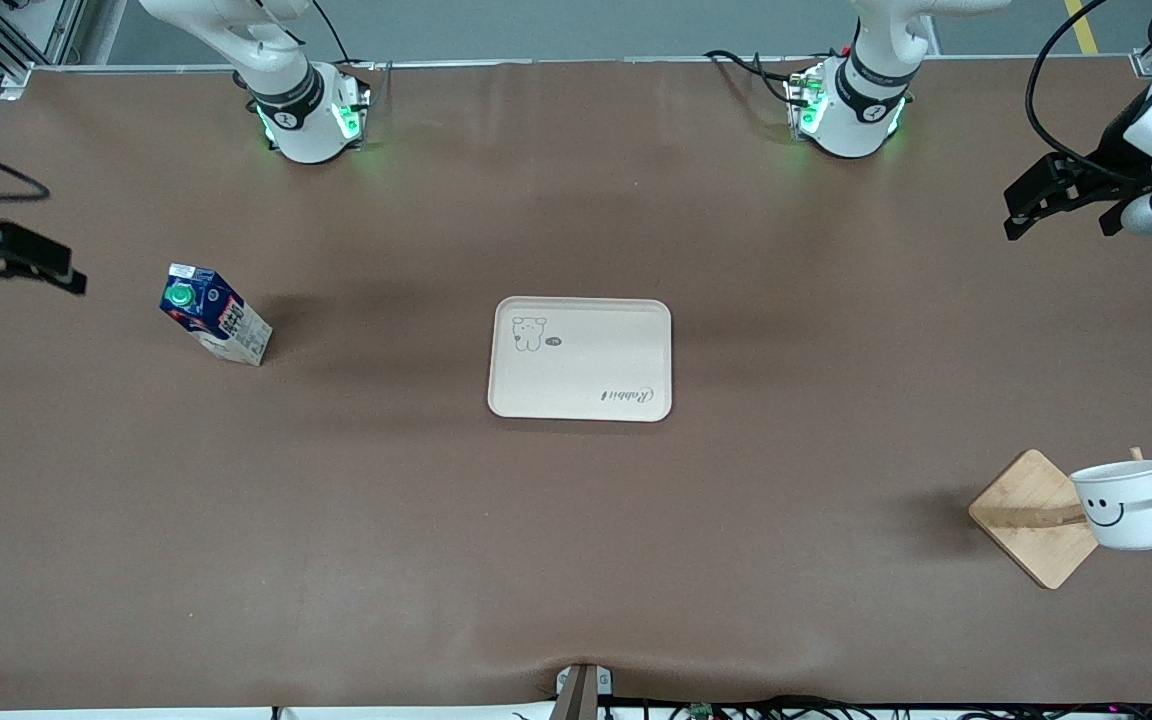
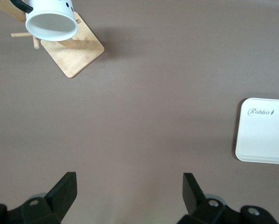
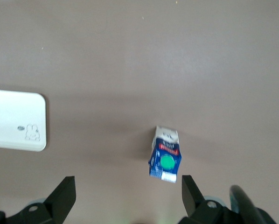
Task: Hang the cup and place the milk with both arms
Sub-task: 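Open the right gripper and withdraw it from the milk carton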
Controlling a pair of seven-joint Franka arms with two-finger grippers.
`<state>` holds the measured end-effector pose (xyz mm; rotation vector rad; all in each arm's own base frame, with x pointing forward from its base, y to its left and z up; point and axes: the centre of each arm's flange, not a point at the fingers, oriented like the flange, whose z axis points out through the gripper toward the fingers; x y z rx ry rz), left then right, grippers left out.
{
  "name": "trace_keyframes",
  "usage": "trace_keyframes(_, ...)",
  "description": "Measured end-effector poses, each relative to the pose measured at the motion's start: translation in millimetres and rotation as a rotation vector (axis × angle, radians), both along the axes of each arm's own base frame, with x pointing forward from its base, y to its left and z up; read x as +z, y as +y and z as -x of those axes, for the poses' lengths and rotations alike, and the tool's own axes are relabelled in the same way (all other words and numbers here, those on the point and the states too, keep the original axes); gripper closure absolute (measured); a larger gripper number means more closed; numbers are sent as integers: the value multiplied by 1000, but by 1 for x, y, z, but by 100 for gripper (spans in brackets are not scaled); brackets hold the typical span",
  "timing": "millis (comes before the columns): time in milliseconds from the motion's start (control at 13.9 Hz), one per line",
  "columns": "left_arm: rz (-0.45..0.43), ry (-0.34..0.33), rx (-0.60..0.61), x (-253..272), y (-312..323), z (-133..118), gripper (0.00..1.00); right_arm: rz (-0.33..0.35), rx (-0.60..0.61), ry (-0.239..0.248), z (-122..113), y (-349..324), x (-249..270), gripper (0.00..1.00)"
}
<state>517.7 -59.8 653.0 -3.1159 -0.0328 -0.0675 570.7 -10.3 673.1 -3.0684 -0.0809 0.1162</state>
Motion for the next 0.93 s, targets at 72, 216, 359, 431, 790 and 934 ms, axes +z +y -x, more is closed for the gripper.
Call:
trace_keyframes(72,0,2,-2,-1,-1,0,0,-1,-2,8,11,-2,7,0)
trace_keyframes(216,-1,4,-5,-3,-2,0,0,-5,-9,20,29,-6,7,0)
trace_keyframes(359,-1,6,-6,-4,-3,0,0,-9,-9,11,42,-4,-6,0)
trace_keyframes(431,-1,6,-6,-4,-3,0,0,-11,-10,10,50,-3,-16,0)
trace_keyframes(790,-1,5,-7,-6,-4,-2,0,-12,-23,9,62,-9,-32,0)
trace_keyframes(934,-1,3,-7,-7,-4,-3,0,13,-11,1,62,-5,-30,0)
